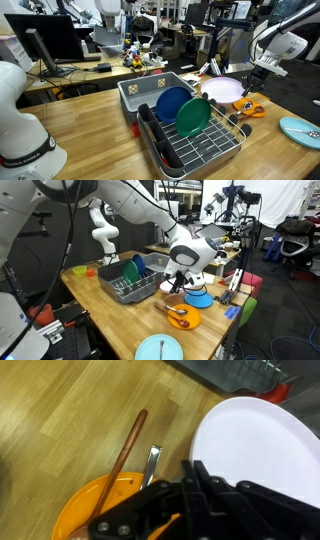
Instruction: Move the silver spoon and ladle from the pink plate and put them on the orange plate, move the pink plate backwards
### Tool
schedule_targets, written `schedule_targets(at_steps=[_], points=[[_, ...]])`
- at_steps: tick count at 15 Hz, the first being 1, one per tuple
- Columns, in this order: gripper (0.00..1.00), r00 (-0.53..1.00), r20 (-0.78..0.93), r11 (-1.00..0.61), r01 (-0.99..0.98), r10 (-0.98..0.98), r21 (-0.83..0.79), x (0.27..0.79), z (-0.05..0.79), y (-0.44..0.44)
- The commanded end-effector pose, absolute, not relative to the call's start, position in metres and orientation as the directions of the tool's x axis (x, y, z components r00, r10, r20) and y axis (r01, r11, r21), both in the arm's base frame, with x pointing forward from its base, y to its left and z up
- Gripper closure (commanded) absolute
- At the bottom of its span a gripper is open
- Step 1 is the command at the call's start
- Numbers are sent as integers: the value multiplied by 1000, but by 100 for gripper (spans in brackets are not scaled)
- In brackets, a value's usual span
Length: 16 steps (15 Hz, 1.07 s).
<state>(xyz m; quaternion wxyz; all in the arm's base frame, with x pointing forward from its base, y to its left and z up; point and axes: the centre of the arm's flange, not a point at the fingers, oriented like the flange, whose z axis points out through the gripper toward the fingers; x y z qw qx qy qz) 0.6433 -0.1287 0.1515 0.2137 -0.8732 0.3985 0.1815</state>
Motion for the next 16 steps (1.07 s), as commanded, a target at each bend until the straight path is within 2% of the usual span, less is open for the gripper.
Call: schedule_targets(at_steps=[1, 16], points=[[99, 593, -553, -600, -776, -585, -196, 668, 134, -137], [99, 591, -641, -723, -686, -489, -81, 686, 97, -116]])
